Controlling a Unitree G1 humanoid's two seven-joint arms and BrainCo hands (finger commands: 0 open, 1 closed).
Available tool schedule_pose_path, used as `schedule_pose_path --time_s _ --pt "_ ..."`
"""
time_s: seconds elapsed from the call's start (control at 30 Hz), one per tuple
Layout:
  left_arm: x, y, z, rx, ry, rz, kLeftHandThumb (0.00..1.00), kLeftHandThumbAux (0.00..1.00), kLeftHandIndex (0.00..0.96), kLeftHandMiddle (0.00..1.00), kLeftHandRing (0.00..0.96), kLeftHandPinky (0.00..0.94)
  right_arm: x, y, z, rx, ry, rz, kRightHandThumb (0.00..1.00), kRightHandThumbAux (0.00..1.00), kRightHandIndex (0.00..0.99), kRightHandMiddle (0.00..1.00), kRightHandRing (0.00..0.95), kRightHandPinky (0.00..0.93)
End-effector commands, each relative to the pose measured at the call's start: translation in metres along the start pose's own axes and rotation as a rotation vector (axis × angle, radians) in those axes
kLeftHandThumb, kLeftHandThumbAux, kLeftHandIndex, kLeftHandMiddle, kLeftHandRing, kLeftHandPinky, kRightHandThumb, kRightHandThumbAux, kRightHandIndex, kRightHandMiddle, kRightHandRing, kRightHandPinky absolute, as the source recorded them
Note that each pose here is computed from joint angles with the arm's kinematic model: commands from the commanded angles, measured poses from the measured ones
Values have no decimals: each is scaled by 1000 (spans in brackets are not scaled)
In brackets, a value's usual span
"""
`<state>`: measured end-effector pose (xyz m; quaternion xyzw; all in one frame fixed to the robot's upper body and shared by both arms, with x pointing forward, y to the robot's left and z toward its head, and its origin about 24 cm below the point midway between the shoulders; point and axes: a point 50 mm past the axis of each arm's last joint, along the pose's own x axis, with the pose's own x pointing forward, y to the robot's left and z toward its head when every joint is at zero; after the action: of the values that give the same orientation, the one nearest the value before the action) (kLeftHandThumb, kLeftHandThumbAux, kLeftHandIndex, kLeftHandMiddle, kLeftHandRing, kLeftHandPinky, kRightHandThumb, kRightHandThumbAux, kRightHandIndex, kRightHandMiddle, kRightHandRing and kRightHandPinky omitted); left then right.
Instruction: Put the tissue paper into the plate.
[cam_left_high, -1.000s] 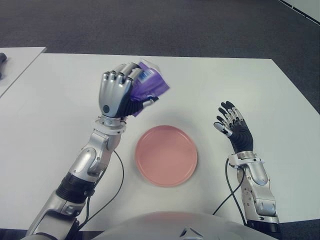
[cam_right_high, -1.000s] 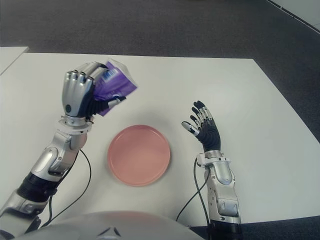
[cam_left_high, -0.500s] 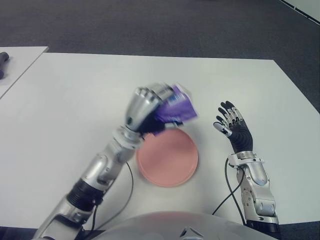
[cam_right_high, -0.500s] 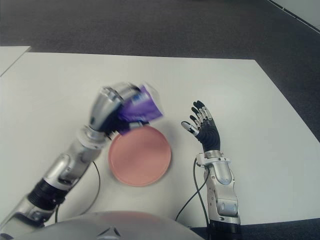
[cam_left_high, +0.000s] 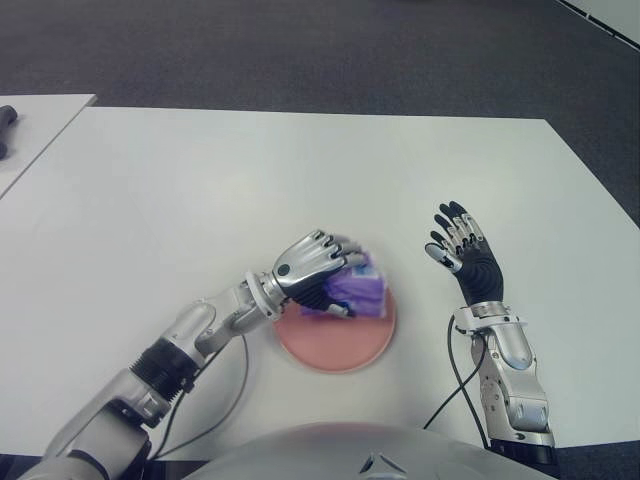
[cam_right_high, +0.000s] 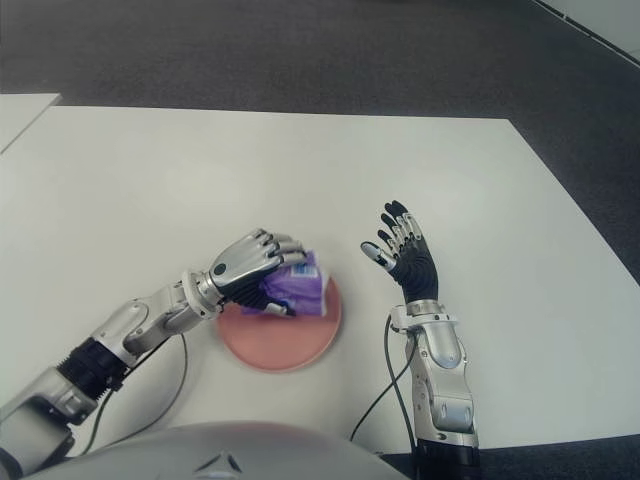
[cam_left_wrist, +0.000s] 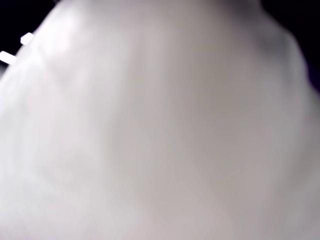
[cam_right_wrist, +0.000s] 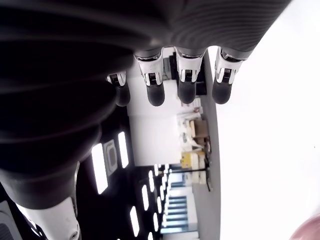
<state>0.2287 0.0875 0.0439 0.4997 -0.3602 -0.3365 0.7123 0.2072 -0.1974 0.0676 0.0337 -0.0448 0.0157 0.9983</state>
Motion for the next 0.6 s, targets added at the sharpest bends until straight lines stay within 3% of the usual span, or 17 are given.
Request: schedule_pose_path --time_s 0.03,0.2,0.6 --pt "-6 -18 -3 -48 20 -171 853 666 403 543 829 809 0 1 -4 2 25 -7 0 762 3 0 0 0" --pt "-6 -30 -4 -51 47 -298 853 666 403 544 829 807 0 1 -4 2 25 -8 0 762 3 0 0 0" --pt "-7 -34 -10 51 54 -520 852 667 400 540 820 806 -2 1 -4 1 25 -8 0 762 3 0 0 0"
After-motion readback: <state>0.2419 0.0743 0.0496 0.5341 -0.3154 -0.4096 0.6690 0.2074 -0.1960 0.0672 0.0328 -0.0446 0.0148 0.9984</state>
